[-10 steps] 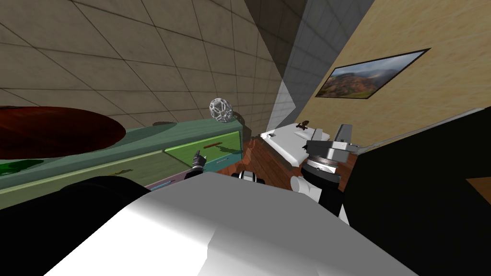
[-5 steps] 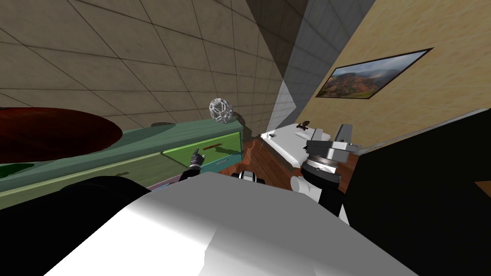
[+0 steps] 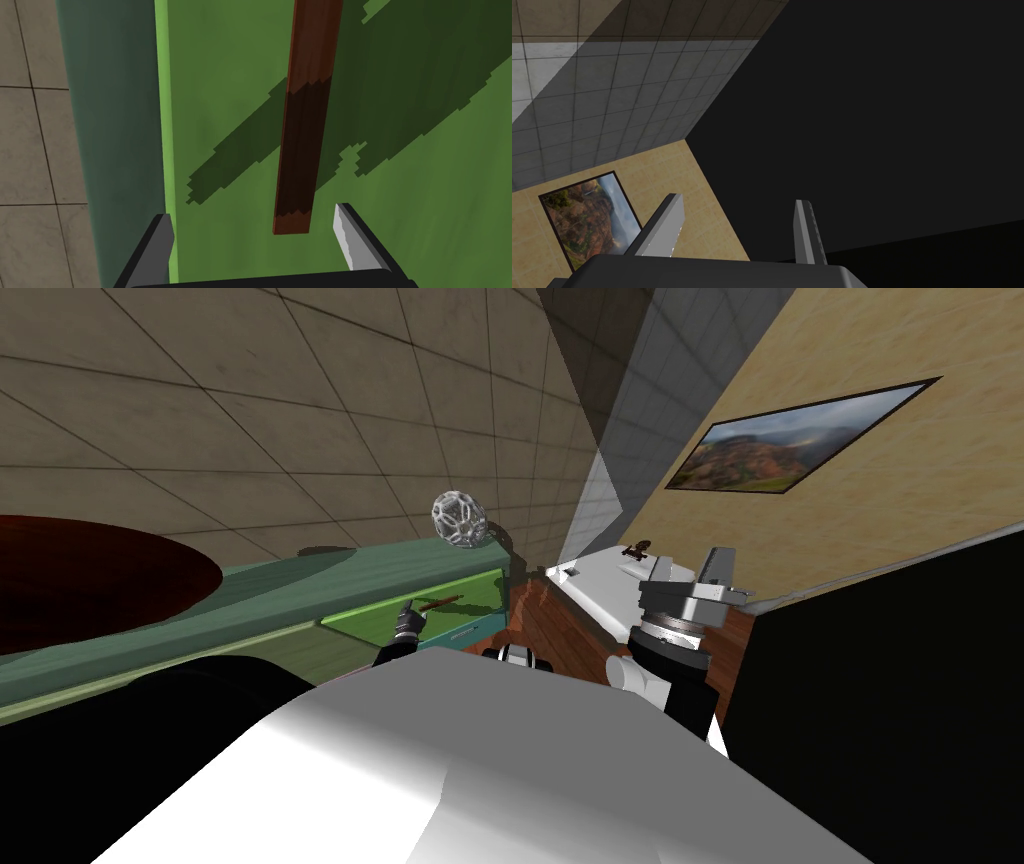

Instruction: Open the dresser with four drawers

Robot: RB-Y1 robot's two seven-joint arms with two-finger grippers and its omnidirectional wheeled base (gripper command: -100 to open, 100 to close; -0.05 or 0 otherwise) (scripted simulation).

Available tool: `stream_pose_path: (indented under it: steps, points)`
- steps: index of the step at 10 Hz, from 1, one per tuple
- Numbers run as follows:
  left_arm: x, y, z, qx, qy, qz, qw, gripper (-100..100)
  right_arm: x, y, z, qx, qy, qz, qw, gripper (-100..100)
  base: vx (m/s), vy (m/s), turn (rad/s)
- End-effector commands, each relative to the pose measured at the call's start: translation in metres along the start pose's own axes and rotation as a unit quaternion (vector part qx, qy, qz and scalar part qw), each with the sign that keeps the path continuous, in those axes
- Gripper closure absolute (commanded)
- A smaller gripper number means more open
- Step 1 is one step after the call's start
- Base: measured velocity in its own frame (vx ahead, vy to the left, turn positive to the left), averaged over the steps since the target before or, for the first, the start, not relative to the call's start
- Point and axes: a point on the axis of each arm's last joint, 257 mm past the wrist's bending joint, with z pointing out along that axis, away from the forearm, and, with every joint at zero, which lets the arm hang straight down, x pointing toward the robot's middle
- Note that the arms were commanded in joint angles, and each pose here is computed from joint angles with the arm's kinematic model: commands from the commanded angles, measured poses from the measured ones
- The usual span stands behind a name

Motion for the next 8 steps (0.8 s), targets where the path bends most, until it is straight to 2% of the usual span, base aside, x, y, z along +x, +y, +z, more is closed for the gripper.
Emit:
stream_pose_path:
  steps: [1,3,6,7,8]
  points:
    - [0.0035,0.0109,-0.0090,-0.005,-0.020,-0.031,0.9993,-100,0.0000,0.0000,0.0000,0.000,0.000,0.000,1.0000,0,0.000,0.000,0.000]
    - [0.0061,0.0182,-0.0149,-0.009,-0.032,-0.050,0.9982,-100,0.0000,0.0000,0.0000,0.000,0.000,0.000,1.0000,0,0.000,0.000,0.000]
    - [0.0049,0.0148,-0.0123,-0.008,-0.030,-0.045,0.9985,-100,0.0000,0.0000,0.0000,0.000,0.000,0.000,1.0000,0,0.042,0.026,-0.010]
    - [0.0048,0.0146,-0.0121,-0.008,-0.030,-0.046,0.9985,100,0.0000,0.0000,0.0000,0.000,0.000,0.000,1.0000,0,0.007,0.006,0.001]
    - [0.0052,0.0127,-0.0143,-0.007,-0.029,-0.046,0.9985,100,0.0000,0.0000,0.0000,0.000,0.000,0.000,1.0000,0,-0.077,-0.051,-0.015]
